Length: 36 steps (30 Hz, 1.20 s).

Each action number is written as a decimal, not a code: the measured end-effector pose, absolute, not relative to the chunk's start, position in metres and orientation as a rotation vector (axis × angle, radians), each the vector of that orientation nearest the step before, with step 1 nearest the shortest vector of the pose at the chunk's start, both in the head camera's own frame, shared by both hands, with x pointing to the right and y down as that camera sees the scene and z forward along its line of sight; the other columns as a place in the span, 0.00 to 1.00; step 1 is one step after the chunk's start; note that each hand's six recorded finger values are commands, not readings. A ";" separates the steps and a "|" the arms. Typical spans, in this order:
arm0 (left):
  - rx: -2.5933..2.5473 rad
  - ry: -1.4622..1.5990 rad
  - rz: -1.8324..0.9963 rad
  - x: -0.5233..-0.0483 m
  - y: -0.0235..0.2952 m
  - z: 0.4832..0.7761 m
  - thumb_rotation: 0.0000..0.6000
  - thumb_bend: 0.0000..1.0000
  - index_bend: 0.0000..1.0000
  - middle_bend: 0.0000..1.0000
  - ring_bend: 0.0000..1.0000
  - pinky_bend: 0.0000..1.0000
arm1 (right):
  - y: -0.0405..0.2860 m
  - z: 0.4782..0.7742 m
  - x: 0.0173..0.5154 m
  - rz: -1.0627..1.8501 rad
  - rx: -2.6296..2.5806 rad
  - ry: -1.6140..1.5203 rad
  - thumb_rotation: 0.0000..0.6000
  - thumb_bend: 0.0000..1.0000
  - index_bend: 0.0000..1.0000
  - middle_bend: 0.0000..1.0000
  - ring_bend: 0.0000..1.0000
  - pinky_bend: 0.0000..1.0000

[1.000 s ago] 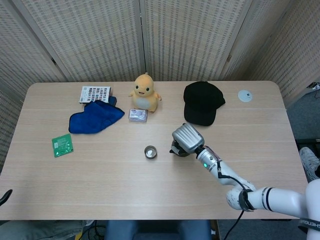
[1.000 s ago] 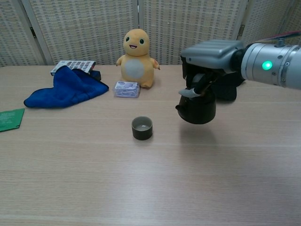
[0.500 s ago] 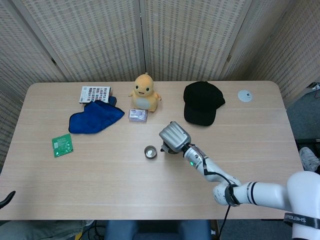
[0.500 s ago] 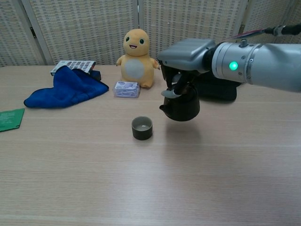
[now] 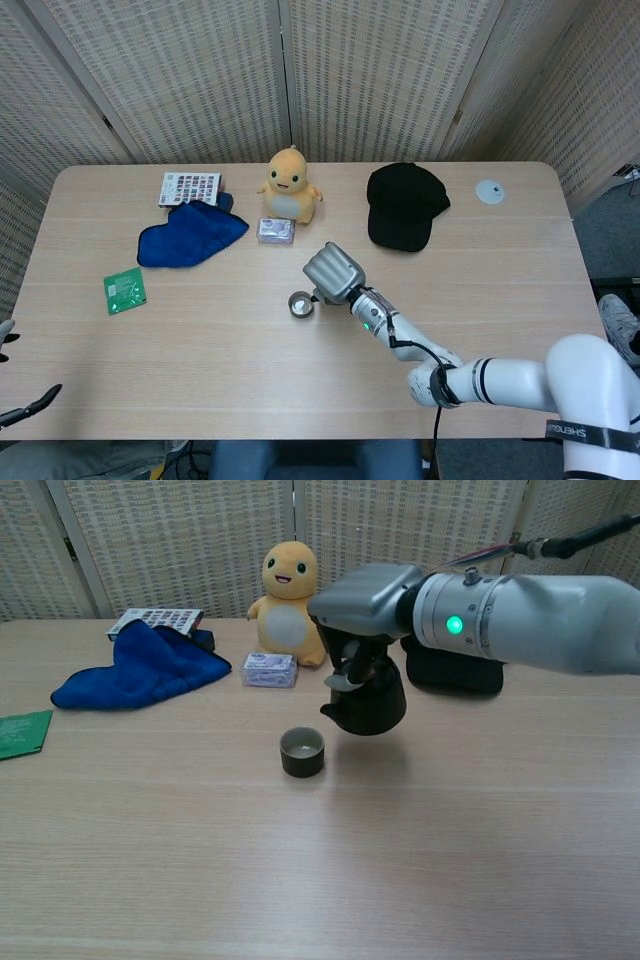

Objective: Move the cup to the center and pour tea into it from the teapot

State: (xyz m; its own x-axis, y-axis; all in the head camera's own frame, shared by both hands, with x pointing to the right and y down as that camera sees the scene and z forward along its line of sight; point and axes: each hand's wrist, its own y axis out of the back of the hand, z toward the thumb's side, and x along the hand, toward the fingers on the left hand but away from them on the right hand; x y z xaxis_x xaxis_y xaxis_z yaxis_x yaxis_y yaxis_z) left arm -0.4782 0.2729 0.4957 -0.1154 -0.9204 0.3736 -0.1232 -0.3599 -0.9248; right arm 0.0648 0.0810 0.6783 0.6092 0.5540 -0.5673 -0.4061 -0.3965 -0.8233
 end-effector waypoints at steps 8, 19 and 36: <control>-1.562 1.065 -1.519 -0.461 0.270 0.503 0.41 0.07 0.09 0.24 0.36 0.24 | 0.081 0.678 0.052 1.016 -1.631 -0.082 0.75 0.38 1.00 0.97 0.96 0.54; -1.626 0.967 -1.500 -0.444 0.272 0.512 0.42 0.07 0.09 0.22 0.30 0.21 | 0.083 0.683 0.036 1.002 -1.567 -0.024 0.87 0.38 1.00 0.97 0.96 0.54; -1.651 0.948 -1.492 -0.437 0.278 0.516 0.42 0.07 0.09 0.22 0.30 0.20 | 0.090 0.682 0.016 0.958 -1.497 0.034 0.87 0.38 1.00 0.97 0.96 0.54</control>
State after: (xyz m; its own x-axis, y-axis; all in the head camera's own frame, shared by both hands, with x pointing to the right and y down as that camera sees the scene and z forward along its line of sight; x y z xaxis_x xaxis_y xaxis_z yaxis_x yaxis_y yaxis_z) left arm -0.4369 0.2776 0.5163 0.0657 -0.8761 0.4777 -0.0600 -0.4813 -0.8745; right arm 0.0162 0.0903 0.6823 0.6495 0.5078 -0.5660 -0.5470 -0.2051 -0.8116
